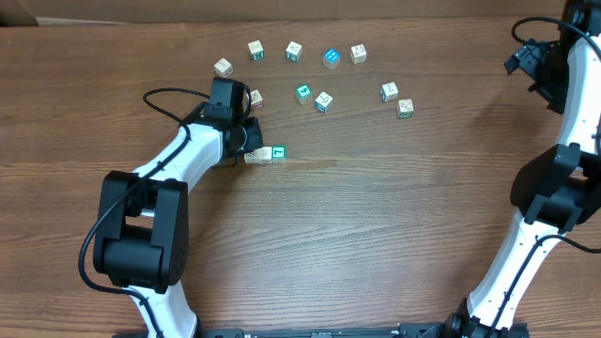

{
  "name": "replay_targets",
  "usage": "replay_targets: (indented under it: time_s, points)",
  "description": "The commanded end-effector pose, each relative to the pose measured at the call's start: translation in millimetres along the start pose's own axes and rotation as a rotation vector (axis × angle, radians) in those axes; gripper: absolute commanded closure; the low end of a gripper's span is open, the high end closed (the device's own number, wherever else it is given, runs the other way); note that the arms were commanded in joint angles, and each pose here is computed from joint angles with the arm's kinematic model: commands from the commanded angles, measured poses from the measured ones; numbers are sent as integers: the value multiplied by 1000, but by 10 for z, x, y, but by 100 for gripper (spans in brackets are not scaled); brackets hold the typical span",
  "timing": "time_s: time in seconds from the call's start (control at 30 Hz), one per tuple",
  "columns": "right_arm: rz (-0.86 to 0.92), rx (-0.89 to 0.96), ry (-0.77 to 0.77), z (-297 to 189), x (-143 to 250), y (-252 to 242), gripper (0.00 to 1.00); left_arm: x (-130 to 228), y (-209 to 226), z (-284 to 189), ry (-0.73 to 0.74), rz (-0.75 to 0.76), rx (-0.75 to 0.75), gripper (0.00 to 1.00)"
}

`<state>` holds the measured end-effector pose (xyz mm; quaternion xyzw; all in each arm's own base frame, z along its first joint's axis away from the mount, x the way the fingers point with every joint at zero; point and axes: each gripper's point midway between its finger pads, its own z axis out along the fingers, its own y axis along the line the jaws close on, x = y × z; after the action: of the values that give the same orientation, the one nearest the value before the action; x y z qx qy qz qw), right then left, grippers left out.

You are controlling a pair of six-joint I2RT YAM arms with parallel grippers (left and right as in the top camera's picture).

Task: Form a horizontal line

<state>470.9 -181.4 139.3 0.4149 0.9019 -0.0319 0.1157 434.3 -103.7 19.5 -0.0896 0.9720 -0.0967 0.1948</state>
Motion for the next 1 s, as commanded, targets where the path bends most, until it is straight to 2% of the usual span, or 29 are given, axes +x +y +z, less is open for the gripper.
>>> replay_targets:
  time_s: [0.0, 0.3, 0.97]
  points:
    - [1, -5, -15, -70, -22, -19, 0, 51, -5, 18, 15, 27, 6, 96]
    - [1, -5, -15, -71, -23, -18, 0, 37, 4, 18, 8, 27, 0, 96]
    - [1, -5, -14, -70, -22, -18, 0, -49, 87, 15, -33, 27, -52, 88]
